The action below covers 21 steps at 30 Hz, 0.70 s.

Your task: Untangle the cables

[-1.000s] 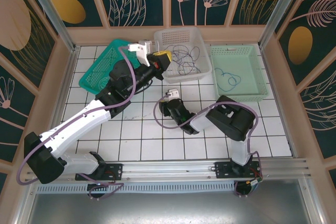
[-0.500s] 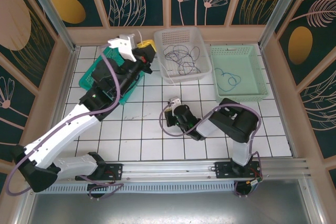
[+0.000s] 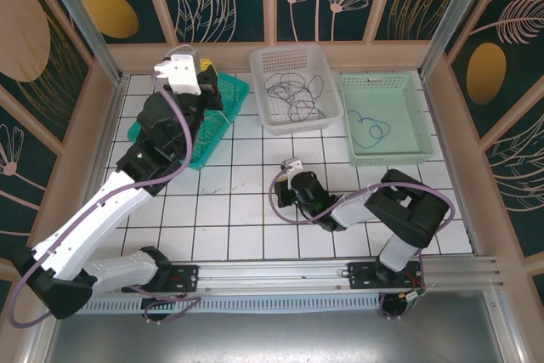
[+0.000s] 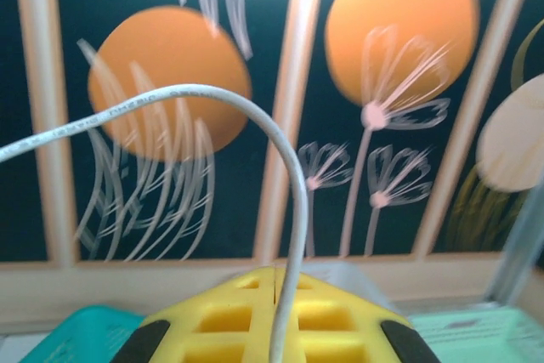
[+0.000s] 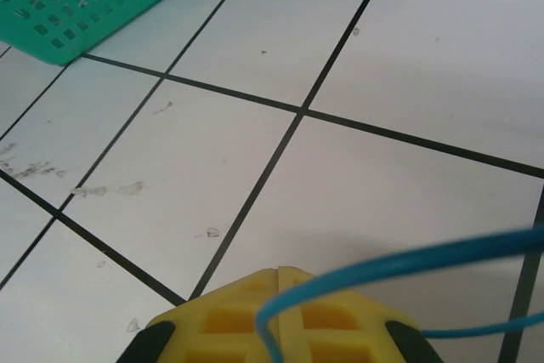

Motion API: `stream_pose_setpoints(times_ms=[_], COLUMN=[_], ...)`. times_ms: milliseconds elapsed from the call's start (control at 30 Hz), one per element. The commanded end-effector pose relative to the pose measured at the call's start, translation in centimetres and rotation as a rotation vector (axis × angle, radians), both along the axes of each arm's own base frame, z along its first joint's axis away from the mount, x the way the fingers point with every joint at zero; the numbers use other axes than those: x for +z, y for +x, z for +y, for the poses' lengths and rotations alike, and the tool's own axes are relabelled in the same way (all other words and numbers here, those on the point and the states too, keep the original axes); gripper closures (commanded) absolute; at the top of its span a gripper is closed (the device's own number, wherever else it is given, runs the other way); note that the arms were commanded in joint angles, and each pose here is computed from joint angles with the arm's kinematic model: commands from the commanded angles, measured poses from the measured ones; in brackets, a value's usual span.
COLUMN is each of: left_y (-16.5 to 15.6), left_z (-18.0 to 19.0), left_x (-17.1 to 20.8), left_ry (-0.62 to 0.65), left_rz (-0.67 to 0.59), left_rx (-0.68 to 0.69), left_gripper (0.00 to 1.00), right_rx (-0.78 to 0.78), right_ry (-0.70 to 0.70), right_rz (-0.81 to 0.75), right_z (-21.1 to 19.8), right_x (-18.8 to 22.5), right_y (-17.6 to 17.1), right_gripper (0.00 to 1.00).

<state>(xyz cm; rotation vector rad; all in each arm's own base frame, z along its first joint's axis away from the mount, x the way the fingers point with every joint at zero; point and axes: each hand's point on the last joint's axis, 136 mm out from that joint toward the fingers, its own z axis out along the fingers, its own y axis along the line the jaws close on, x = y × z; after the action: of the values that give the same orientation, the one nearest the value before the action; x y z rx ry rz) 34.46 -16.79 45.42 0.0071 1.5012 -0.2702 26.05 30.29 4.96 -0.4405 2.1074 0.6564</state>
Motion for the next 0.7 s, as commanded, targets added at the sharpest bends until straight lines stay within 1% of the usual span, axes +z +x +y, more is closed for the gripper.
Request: stream_pose_setpoints(times_ms=[0, 200, 333, 400, 500, 567, 600, 667], left_y=[2.8, 7.1, 9.3, 10.1, 10.7, 11.2, 11.4, 11.9], left_z=[3.2, 7.6, 10.7, 11.3, 11.0, 10.3, 10.1, 9.6], left_x=[-4.2, -10.5, -16.1, -18.6, -21.7, -23.4, -24.2, -25.9], left_ry=[0.090, 0.125, 0.094, 0.083, 0.087, 0.086, 0.085, 0.083], left_rz=[0.101, 0.262, 0.393, 0.450, 0.518, 0.558, 0.582, 0.635], left_rx=[0.130, 0.223, 0.263, 0.256, 0.231, 0.200, 0.191, 0.176], left_gripper=[0.99, 0.98, 0.98, 0.98, 0.98, 0.96, 0.92, 0.81], right_rx=[0.012, 0.006, 0.002, 0.004, 0.004, 0.010, 0.017, 0.034], right_ry=[0.005, 0.004, -0.005, -0.009, -0.018, -0.023, -0.025, -0.027], right_rz=[0.010, 0.024, 0.027, 0.027, 0.024, 0.020, 0.020, 0.016], right_z=[0.1, -0.3, -0.6, -0.6, -0.8, -0.8, -0.8, -0.6], right_x=[0.6, 0.5, 0.4, 0.5, 0.6, 0.8, 0.9, 1.4], right_y=[-0.4, -0.7, -0.9, -0.9, -1.0, -1.0, -1.1, -1.2], right_gripper=[1.00, 1.00, 1.00, 1.00, 1.00, 1.00, 1.00, 1.00])
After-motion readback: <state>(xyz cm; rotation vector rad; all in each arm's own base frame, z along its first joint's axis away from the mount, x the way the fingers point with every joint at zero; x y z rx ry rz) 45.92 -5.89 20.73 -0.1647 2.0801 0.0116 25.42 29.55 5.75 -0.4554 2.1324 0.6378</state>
